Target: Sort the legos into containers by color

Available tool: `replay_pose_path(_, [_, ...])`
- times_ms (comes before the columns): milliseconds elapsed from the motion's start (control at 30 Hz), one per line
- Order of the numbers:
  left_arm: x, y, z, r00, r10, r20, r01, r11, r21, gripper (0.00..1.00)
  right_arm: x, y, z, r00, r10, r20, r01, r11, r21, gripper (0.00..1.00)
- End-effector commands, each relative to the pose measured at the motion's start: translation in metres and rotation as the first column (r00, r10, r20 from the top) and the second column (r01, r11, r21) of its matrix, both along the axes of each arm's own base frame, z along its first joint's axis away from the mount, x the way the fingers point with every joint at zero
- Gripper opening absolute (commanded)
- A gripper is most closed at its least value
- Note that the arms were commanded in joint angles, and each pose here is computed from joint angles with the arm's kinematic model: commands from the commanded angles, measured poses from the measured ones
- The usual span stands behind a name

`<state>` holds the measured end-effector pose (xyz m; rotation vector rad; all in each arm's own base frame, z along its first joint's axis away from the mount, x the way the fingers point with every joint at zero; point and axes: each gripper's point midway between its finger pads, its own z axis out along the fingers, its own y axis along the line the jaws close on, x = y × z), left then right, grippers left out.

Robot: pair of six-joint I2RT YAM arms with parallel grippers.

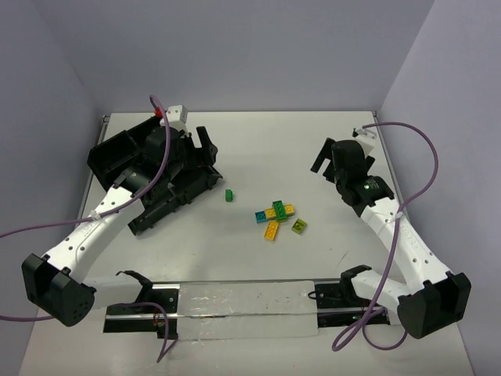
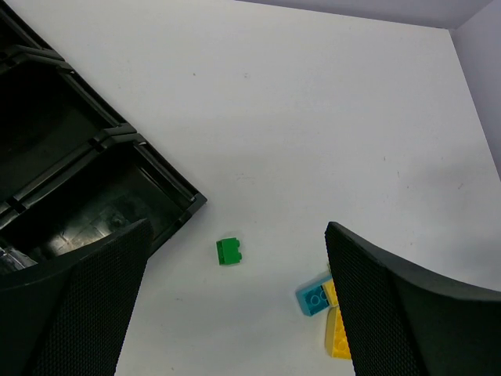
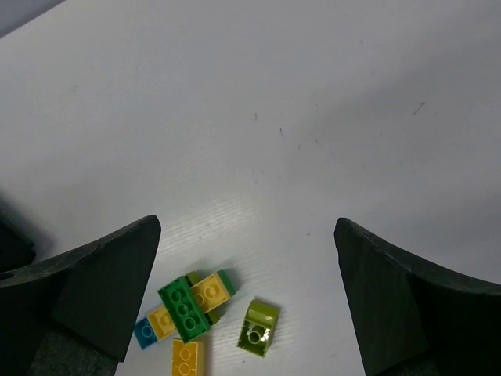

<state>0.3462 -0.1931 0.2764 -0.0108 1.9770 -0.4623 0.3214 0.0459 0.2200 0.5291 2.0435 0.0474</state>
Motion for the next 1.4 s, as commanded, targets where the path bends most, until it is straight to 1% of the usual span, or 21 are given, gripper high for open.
replay_pose_path(0, [0.005,0.0,0.028,0.997,0.012,0.082,-0.01,1.0,-0.02,0.99,0.003,0.003,0.017,0.996,0.019,0.083,-0.02,1.0,0.018,1.0])
replay_pose_path(200, [0.004,0.003,0.031,0.996,0.03,0.084,-0.028,0.999,-0.029,0.99,-0.003,0.021,0.026,0.979,0.159,0.124,-0.163,0.986,0.025,1.0])
replay_pose_path(333, [0.004,0.004,0.029,0.996,0.038,0.076,-0.036,0.999,-0.031,0.99,-0.006,0.037,0.027,0.96,0.251,0.126,-0.258,0.965,0.038,0.99])
replay_pose_path(467, [0.005,0.003,0.025,0.998,0.041,0.057,-0.039,0.999,-0.032,0.99,-0.011,0.067,0.013,0.921,0.381,0.083,-0.385,0.922,0.037,0.98])
replay_pose_path(567, [0.005,0.001,0.021,0.998,0.038,0.044,-0.037,0.999,-0.034,0.99,-0.014,0.094,-0.005,0.878,0.477,0.032,-0.478,0.877,0.057,0.94])
replay_pose_path(633, [0.005,-0.001,0.02,0.999,0.035,0.037,-0.034,0.999,-0.037,0.99,-0.013,0.108,-0.026,0.858,0.512,-0.037,-0.51,0.858,0.06,0.89])
replay_pose_path(700, [0.006,-0.002,0.017,0.999,0.031,0.023,-0.03,0.999,-0.037,0.99,-0.012,0.116,-0.044,0.847,0.521,-0.107,-0.519,0.854,0.051,0.81])
replay_pose_path(733, [0.006,-0.003,0.017,0.999,0.031,0.02,-0.03,0.999,-0.036,0.99,-0.013,0.12,-0.052,0.838,0.529,-0.136,-0.528,0.848,0.05,0.76])
replay_pose_path(767, [0.006,-0.004,0.016,0.999,0.029,0.016,-0.029,0.999,-0.034,0.99,-0.014,0.126,-0.06,0.825,0.541,-0.164,-0.541,0.84,0.05,0.66])
replay_pose_path(800, [0.007,-0.004,0.015,1.0,0.028,0.014,-0.027,0.999,-0.032,0.99,-0.016,0.132,-0.068,0.81,0.556,-0.188,-0.557,0.829,0.049,0.59])
replay_pose_path(833, [0.007,-0.005,0.015,1.0,0.027,0.013,-0.026,0.999,-0.031,0.99,-0.02,0.139,-0.076,0.793,0.572,-0.208,-0.576,0.816,0.047,0.54])
replay_pose_path(933, [0.008,-0.006,0.014,1.0,0.023,0.008,-0.023,0.999,-0.027,0.99,-0.025,0.148,-0.102,0.769,0.578,-0.273,-0.59,0.806,0.044,0.46])
replay_pose_path(1100, [0.01,-0.011,0.009,1.0,0.012,-0.007,-0.012,0.999,-0.035,0.99,-0.028,0.157,-0.118,0.753,0.578,-0.314,-0.596,0.802,0.047,0.51])
replay_pose_path(1233, [0.011,-0.013,0.004,1.0,0.005,-0.021,-0.006,1.0,-0.029,0.99,-0.033,0.159,-0.131,0.745,0.558,-0.365,-0.596,0.803,0.011,0.62])
replay_pose_path(1300, [0.01,-0.014,0.003,1.0,0.003,-0.024,-0.003,1.0,-0.028,0.99,-0.034,0.156,-0.137,0.751,0.532,-0.391,-0.586,0.81,-0.021,0.64])
replay_pose_path(1367, [0.01,-0.014,0.003,1.0,0.003,-0.023,-0.004,1.0,-0.029,0.99,-0.035,0.156,-0.14,0.755,0.519,-0.401,-0.578,0.815,-0.034,0.64])
